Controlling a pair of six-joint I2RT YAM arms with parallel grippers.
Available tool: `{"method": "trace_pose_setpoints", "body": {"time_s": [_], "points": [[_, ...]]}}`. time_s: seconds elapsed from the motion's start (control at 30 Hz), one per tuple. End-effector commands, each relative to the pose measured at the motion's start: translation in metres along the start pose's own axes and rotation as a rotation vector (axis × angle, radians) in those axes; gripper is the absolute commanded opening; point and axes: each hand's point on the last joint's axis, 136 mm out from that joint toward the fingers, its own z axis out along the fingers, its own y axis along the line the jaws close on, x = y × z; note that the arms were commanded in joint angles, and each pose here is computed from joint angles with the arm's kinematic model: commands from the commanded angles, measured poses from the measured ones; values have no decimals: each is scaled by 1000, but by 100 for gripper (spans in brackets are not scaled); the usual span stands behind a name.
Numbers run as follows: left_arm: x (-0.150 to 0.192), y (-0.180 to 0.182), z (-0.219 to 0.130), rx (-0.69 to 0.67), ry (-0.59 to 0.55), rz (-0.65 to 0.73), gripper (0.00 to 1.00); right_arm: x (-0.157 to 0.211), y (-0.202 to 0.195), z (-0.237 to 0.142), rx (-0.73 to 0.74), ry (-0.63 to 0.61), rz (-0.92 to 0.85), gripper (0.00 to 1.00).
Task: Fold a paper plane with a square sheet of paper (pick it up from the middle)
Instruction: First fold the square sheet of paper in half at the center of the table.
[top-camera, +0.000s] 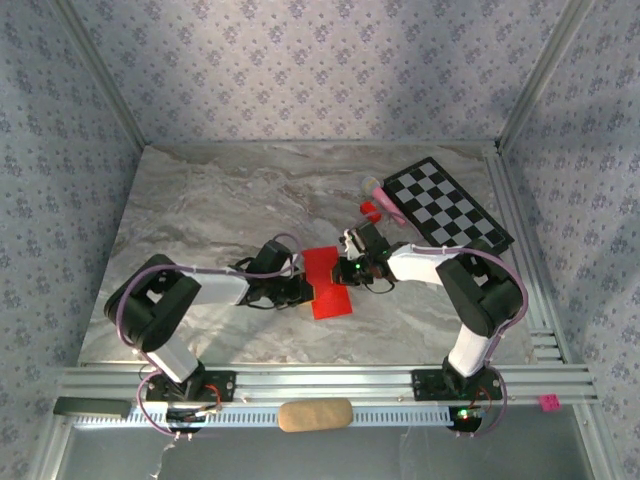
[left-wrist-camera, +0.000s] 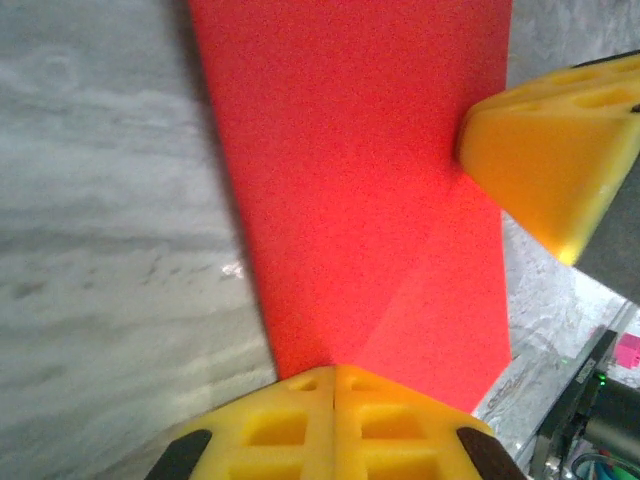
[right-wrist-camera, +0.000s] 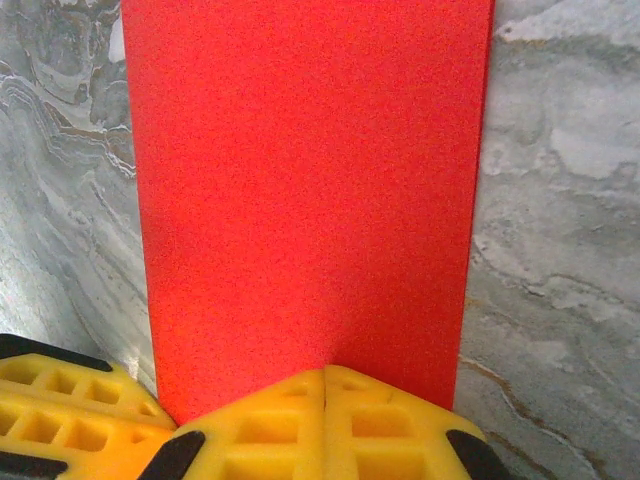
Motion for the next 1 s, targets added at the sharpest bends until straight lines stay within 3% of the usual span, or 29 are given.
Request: {"method": "trace_pose_setpoints", "body": {"time_s": [0.0,0.17,0.33,0.57,0.77,0.97], "points": [[5,4,-15,-50,-16,29,6,52,-49,4,193,155,72,0],[5,-31,-26,28,-16,77,7,50,-46,2,189,149,70,0],[12,-52,-12,95,27,80,7,51,-48,2,195,140,71,0],[34,-25,13,14,100,75,7,51,-49,2,198,140,73,0],[55,13,12,-104,161,90,4,48,-47,-1,198,131,75,0],[43,-7,-10,-80,79,115,6,29,-17,-9,92,87,62,3]]}}
